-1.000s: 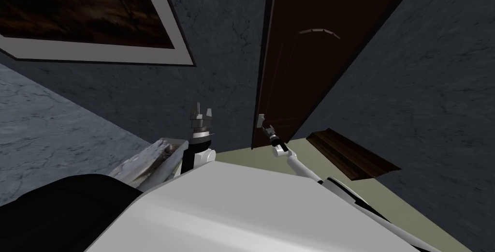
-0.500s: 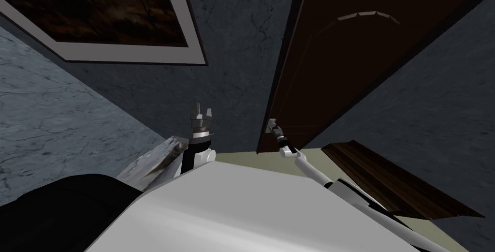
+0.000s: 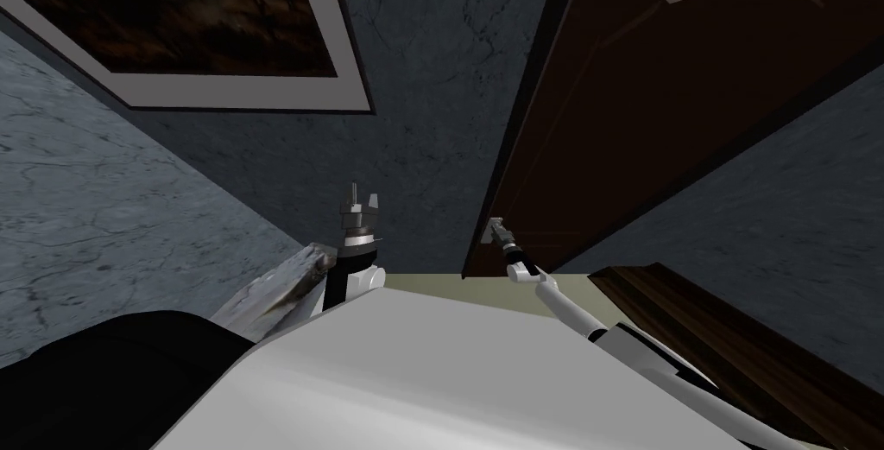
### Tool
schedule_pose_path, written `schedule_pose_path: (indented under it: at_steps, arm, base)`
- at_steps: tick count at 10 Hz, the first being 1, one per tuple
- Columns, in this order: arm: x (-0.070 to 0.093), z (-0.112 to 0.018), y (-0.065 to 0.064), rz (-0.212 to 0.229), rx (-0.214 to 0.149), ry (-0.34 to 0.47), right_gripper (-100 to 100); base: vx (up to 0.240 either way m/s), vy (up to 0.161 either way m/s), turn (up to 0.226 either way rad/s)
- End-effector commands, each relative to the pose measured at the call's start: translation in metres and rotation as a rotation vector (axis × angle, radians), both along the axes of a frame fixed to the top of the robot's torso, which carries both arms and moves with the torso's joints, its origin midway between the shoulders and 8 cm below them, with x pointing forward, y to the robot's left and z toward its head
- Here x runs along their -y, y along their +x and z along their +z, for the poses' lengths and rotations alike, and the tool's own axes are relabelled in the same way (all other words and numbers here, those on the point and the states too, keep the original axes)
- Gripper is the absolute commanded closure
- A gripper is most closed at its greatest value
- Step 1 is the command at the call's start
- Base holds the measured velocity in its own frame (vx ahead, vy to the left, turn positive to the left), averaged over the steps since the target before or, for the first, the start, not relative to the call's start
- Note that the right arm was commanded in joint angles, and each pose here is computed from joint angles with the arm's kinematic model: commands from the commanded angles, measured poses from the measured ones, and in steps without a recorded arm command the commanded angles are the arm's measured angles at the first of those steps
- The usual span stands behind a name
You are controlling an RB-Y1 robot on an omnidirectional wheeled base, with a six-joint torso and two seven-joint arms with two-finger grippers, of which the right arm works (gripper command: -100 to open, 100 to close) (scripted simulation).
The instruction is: Pull the door open
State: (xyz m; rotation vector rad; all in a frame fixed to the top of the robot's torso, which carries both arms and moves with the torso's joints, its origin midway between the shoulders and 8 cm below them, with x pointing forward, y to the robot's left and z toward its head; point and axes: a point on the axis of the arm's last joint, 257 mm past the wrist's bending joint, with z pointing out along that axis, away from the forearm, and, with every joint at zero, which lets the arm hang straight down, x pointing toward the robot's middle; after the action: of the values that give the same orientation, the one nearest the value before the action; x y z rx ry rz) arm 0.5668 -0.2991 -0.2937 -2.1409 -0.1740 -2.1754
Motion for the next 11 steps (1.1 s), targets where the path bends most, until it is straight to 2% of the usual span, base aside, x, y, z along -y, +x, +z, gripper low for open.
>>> schedule_pose_path:
  at_steps: [1,4,5,11]
  arm:
    - [-0.006,-0.004,-0.002,0.008,-0.006,0.004,100]
    - [-0.006,-0.004,-0.002,0.008,-0.006,0.004,100]
    - [-0.003,-0.002,-0.005,0.024,-0.005,0.002,100]
    - [-0.008,-0.001,-0.022,0.106,-0.011,0.012,100]
  base:
    - [-0.020,-0.018,0.032]
    - [-0.008,-0.002,0.001]
    - [-0.112,-0.067,0.078]
    - [-0.181,-0.127,0.096]
